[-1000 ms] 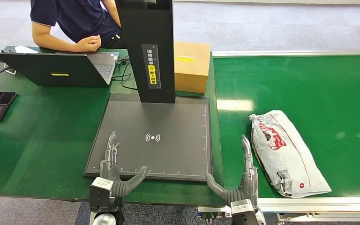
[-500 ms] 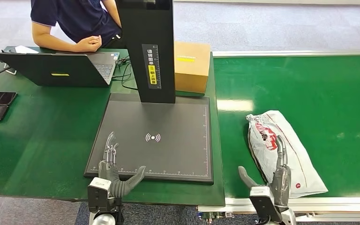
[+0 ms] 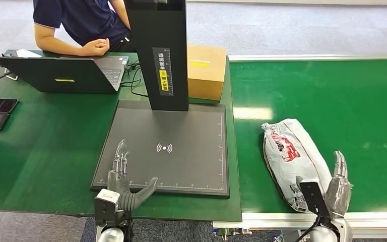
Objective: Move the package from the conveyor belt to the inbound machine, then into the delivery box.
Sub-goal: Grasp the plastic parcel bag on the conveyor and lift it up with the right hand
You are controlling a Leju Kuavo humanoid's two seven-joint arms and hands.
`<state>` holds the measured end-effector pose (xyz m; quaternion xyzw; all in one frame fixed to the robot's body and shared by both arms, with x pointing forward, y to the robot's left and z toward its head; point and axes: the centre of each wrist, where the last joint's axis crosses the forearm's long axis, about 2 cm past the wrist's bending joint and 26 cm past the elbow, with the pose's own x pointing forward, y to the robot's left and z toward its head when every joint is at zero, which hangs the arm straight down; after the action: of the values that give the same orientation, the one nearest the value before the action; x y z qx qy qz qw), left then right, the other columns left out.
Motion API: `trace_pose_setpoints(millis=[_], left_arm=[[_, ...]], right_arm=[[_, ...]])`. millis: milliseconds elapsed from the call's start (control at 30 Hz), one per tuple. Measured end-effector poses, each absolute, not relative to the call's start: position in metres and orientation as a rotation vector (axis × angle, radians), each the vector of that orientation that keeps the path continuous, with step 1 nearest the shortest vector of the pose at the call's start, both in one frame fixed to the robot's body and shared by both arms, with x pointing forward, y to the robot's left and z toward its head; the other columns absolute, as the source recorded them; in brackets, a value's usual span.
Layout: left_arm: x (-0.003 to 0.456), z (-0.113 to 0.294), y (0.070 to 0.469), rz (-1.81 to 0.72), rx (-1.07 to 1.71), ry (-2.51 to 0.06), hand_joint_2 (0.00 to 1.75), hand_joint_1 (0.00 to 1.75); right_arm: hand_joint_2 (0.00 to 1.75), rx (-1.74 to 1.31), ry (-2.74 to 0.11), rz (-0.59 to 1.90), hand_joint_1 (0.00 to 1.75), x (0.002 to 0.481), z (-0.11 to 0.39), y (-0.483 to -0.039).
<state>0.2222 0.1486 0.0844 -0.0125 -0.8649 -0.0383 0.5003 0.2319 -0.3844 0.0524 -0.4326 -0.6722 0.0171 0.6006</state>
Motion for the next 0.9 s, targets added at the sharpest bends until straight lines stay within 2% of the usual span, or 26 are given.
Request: trace_pose_setpoints(millis=[267,600,633,667,767,800,900], left_arm=[[0.224,0.086,0.149,-0.046,-0.009,-2.091,1.75,0.00],[0.226,0.086,0.152,-0.031,0.014,-2.093,1.75,0.00],[0.226,0.086,0.152,-0.032,0.015,-2.094,1.75,0.00],[0.226,0.086,0.152,-0.033,0.016,-2.094,1.75,0.00],[0.226,0.086,0.152,-0.037,0.019,-2.095,1.75,0.00],[0.226,0.086,0.152,-0.037,0.020,-2.094,1.75,0.00],[0.226,0.086,0.152,-0.037,0.020,-2.094,1.75,0.00]], right_arm=[[1.75,-0.918,-1.311,0.014,0.00,0.238,0.016,-0.424],[1.75,-0.789,-1.151,0.104,0.02,0.251,0.001,-0.430],[1.75,-0.781,-1.147,0.112,0.10,0.253,0.000,-0.429],[1.75,-0.773,-1.145,0.120,0.34,0.255,0.000,-0.429],[1.75,-0.759,-1.146,0.141,1.22,0.258,0.000,-0.426],[1.75,-0.758,-1.148,0.147,1.34,0.258,-0.001,-0.425],[1.75,-0.760,-1.157,0.161,1.49,0.258,-0.002,-0.422]])
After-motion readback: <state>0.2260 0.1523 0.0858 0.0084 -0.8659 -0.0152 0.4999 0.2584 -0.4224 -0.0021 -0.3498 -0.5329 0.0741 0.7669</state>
